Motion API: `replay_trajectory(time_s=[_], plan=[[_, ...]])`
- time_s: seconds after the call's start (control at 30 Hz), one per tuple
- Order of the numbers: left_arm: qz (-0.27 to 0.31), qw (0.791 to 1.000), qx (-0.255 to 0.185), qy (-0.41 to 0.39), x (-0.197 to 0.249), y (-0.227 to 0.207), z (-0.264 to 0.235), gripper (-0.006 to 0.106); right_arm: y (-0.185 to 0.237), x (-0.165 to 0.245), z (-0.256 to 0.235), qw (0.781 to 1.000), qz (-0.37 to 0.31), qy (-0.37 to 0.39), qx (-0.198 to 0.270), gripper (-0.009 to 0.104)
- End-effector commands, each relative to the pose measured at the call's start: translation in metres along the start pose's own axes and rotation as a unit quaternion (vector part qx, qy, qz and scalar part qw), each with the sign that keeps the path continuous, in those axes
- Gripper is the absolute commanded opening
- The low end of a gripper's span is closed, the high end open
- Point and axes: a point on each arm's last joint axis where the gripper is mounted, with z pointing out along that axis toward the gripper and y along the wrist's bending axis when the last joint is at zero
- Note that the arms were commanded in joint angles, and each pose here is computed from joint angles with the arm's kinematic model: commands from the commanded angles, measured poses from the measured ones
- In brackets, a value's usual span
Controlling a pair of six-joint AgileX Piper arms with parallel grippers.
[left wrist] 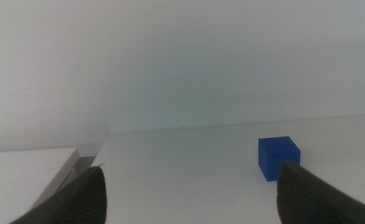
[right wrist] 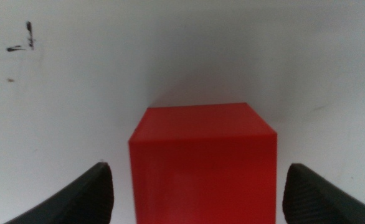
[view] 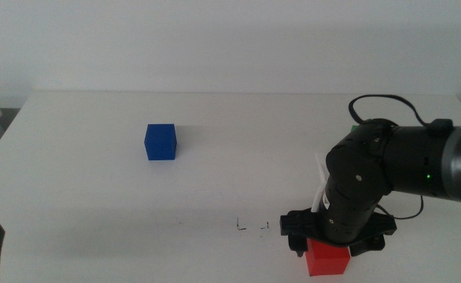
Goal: Stack red cubes first, then green, then blue cubes in a specific spot.
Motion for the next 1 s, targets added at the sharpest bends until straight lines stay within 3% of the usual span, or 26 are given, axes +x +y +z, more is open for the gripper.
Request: replay_trajectory(time_s=[0.0,0.17,0.43,0.7,0.97], plan=[[-0.005,1.0,0.001,-0.005,-0.001,0.0,0.0,0.094,-0.002,-0.002,0.006,1.0,-0.004,0.004,0.009,0.093],[-0.005,1.0,0.001,-0.005,-0.001,0.0,0.0,0.094,-0.002,-0.001,0.013,1.0,-0.007,0.012,0.015,0.078],[-0.005,1.0,0.001,-0.005,-0.001,0.0,0.0,0.094,-0.003,-0.001,0.013,1.0,0.011,0.015,0.018,0.023],[-0.005,1.0,0.001,-0.005,-0.001,0.0,0.0,0.094,0.004,-0.008,-0.031,0.999,0.0,0.015,0.044,0.023],[-0.005,1.0,0.001,-0.005,-0.001,0.0,0.0,0.094,0.044,-0.05,-0.075,0.999,-0.012,-0.041,0.024,0.023]])
